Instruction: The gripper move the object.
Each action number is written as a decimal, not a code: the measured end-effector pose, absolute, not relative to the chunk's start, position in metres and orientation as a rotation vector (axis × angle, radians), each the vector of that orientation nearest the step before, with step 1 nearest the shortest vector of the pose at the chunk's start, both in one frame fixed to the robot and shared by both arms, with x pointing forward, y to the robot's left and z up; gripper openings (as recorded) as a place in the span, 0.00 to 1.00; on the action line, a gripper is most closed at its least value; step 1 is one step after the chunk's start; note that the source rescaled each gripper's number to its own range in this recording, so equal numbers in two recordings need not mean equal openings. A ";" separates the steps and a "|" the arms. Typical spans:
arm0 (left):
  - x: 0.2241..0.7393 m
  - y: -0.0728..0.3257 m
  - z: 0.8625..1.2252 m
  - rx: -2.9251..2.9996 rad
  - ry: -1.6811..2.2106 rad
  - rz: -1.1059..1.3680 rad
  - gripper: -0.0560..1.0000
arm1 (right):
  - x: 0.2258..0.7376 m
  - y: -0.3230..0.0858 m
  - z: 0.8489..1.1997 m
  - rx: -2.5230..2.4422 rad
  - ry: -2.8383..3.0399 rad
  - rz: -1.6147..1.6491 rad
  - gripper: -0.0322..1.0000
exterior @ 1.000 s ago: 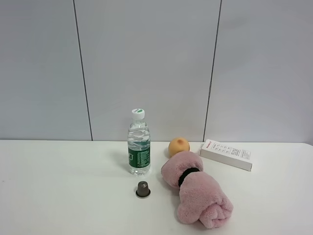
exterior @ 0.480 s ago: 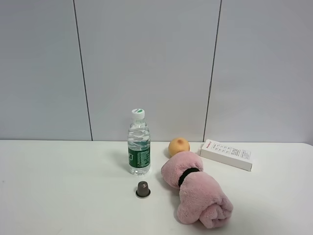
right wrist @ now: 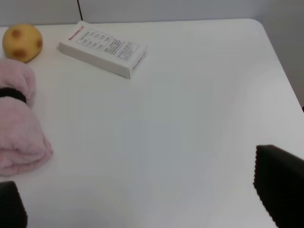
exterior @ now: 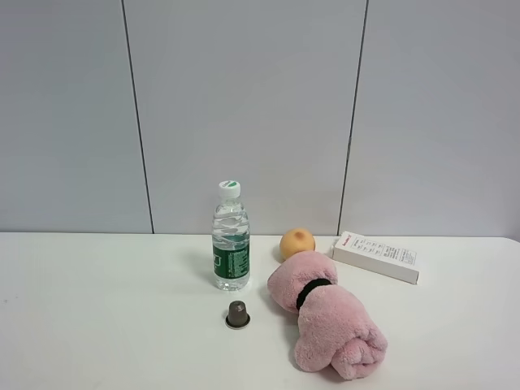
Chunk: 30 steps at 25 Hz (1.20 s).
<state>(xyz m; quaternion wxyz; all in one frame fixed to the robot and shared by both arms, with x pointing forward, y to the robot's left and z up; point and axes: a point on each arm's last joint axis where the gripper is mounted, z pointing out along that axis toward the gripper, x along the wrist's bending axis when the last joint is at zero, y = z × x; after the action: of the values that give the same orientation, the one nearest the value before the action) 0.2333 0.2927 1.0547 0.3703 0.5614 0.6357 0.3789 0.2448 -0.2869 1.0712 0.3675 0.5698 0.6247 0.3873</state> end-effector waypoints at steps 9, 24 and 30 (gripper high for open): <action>0.233 0.293 1.055 1.440 1.631 0.972 1.00 | 0.239 -0.288 1.055 1.495 1.631 0.958 1.00; 0.233 0.293 1.055 1.440 1.631 0.972 1.00 | 0.233 -0.292 1.055 1.533 1.545 0.958 1.00; 0.233 0.293 1.055 1.440 1.631 0.972 1.00 | 0.233 -0.292 1.055 1.534 1.545 0.958 1.00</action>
<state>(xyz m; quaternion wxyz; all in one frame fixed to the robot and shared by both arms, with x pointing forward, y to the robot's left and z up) 0.2333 0.2927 1.0547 0.3703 0.5614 0.6357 0.3789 0.2334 -0.2915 1.0546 0.3724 0.5984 0.6028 0.3740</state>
